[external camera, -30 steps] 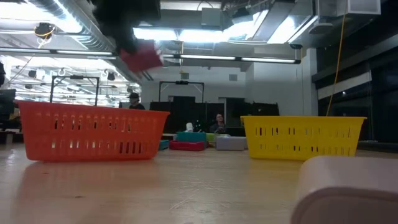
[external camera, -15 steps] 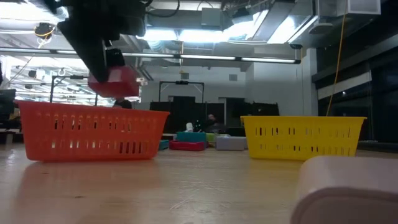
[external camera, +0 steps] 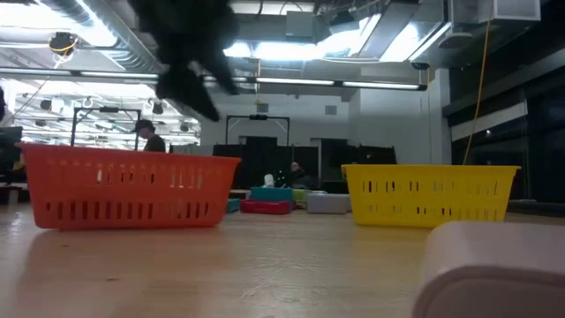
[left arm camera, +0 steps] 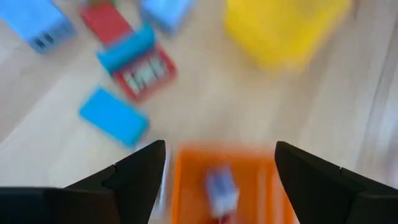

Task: Pick & Place Office items
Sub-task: Put the top light violet charger adapter into the orange bin

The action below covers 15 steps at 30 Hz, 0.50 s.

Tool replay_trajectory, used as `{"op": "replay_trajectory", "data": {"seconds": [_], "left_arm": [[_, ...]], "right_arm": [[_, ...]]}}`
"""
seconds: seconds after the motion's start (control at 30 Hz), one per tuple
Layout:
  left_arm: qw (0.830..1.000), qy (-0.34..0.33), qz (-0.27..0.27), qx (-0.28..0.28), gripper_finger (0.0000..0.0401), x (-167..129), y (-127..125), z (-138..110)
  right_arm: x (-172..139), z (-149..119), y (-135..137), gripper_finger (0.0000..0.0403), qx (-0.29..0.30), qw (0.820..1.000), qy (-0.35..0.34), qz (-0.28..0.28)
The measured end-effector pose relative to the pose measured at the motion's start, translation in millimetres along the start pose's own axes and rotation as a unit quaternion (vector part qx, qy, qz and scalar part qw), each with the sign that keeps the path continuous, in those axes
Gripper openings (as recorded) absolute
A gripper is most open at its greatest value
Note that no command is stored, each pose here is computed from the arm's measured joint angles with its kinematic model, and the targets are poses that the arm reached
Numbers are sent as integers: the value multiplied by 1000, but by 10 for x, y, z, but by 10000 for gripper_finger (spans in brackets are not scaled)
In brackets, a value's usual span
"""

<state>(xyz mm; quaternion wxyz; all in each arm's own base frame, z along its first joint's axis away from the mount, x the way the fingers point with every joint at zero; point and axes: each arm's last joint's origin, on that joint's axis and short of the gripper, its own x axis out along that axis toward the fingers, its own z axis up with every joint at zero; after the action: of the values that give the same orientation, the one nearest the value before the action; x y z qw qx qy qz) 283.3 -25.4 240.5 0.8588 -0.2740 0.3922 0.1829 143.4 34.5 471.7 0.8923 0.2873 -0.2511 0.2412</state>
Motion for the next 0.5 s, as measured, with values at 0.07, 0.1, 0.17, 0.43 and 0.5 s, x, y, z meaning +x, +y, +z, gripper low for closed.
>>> {"op": "replay_trajectory", "data": {"seconds": [0.07, 0.1, 0.17, 0.43, 0.5], "left_arm": [[996, -33, -22, -74, 299, 34, 106, 190], [992, -52, -36, -112, 299, 43, 173, 303], [978, -78, -48, -186, 300, 51, 368, 507], [942, -69, -9, -328, 300, 63, 1187, 837], [943, -40, -21, -331, 300, 167, 1263, 840]], "right_arm": [[1, -3, 5, 277, -6, 1000, -1, -2], [1, -5, 5, 277, -8, 1000, -1, -2], [2, -5, 6, 277, -10, 1000, -1, -1], [24, -34, -14, 277, -18, 1000, 6, -2], [33, -44, -21, 277, -25, 1000, 7, -2]]}}
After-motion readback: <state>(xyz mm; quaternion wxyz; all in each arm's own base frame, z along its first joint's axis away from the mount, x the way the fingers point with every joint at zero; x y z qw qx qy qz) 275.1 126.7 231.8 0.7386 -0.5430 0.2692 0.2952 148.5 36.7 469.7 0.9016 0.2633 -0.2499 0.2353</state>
